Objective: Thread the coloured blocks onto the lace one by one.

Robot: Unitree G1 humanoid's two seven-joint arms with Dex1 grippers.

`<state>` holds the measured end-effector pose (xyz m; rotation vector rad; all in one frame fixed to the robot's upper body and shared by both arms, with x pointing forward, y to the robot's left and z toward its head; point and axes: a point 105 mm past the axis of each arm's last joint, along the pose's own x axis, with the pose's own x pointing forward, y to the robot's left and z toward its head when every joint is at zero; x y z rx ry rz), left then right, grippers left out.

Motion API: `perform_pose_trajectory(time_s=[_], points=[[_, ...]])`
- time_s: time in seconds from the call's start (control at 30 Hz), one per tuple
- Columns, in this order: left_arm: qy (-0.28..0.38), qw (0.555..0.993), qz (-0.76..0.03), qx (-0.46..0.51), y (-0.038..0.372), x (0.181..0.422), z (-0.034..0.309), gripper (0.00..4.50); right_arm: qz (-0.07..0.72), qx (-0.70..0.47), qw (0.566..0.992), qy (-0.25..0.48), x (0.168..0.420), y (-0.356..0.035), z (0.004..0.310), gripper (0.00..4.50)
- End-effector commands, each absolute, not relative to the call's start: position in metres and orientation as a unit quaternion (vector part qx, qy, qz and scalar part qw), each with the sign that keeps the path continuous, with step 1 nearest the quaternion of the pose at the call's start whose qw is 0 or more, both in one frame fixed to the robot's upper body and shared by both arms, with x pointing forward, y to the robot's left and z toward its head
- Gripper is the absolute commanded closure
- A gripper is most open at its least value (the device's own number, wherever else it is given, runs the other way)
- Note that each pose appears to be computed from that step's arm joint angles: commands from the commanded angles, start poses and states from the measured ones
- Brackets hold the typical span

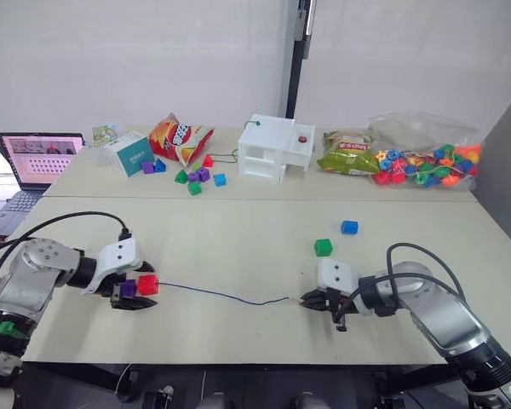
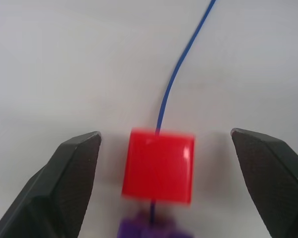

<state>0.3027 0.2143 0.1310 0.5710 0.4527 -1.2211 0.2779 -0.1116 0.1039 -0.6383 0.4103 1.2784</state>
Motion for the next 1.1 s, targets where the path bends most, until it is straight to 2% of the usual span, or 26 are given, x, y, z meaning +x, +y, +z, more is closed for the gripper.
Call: perform_pose_trajectory(time_s=[0.03,0.17,0.27,0.53,0.63,0.97,1.1], points=[[0.135,0.732,-0.63,0.22,0.148,0.29,0.149,0.29,0.59,-0.3,0.731,0.165,0.279,-0.1,0.114,4.5],[0.096,0.711,-0.666,0.206,0.084,0.283,0.132,0.29,0.595,-0.302,0.727,0.166,0.279,-0.093,0.114,4.5],[0.084,0.715,-0.662,0.207,0.054,0.291,0.119,0.29,0.597,-0.305,0.723,0.167,0.278,-0.089,0.113,4.5],[0.092,0.698,-0.678,0.211,0.036,0.294,0.103,0.29,0.596,-0.307,0.722,0.17,0.276,-0.089,0.115,4.5],[0.087,0.694,-0.686,0.201,0.032,0.292,0.105,1.08,0.595,-0.306,0.723,0.172,0.275,-0.089,0.115,4.5],[0.087,0.693,-0.687,0.202,0.034,0.292,0.108,4.45,0.591,-0.307,0.725,0.174,0.274,-0.09,0.114,4.5],[0.086,0.697,-0.683,0.202,0.036,0.294,0.109,4.48,0.59,-0.308,0.725,0.176,0.275,-0.091,0.114,4.5]])
